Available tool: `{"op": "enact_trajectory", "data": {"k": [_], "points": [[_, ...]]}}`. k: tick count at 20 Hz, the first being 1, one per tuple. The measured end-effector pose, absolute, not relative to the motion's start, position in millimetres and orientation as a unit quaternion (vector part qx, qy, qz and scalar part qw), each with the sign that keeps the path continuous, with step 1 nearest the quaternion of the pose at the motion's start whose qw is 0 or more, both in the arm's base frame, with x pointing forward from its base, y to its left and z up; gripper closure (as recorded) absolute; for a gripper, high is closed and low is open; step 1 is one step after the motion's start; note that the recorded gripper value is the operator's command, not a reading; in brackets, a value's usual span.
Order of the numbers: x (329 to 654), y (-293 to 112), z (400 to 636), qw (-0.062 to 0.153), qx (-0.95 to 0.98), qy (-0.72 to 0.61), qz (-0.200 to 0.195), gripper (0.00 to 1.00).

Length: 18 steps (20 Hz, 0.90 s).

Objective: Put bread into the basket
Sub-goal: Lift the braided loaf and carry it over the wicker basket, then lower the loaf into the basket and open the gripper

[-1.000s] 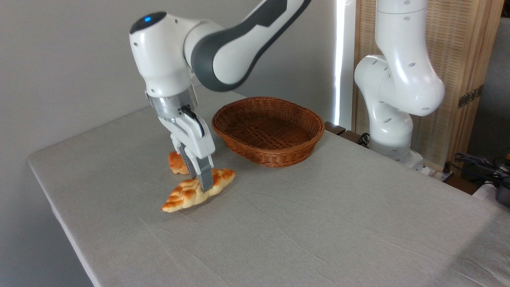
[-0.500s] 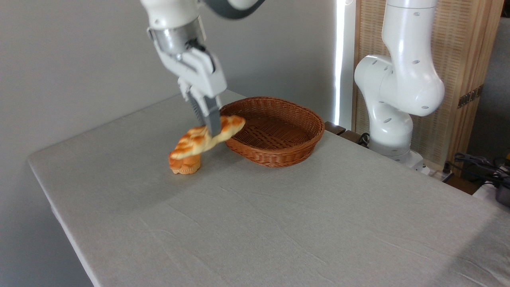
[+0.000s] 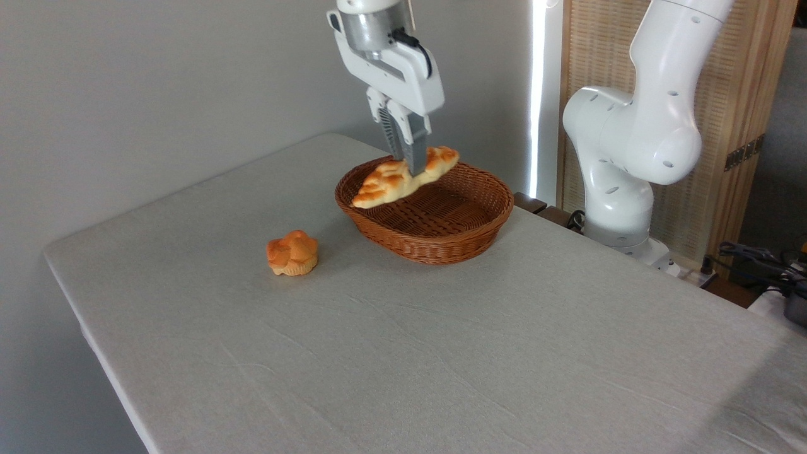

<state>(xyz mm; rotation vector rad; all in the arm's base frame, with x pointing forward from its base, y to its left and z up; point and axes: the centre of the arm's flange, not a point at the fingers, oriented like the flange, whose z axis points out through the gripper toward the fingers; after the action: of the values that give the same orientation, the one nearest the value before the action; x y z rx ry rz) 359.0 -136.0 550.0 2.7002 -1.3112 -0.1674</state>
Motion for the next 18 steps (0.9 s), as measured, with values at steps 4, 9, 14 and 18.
{"op": "enact_trajectory", "data": {"k": [4,9,14,18], "points": [[339,-151,524,0.064,0.903,-0.414,-0.091,0.78],[326,-168,504,0.057,0.908,-0.398,-0.118,0.61],[319,-174,486,0.055,0.903,-0.405,-0.135,0.26],[319,-181,472,0.054,0.899,-0.411,-0.138,0.0]]}}
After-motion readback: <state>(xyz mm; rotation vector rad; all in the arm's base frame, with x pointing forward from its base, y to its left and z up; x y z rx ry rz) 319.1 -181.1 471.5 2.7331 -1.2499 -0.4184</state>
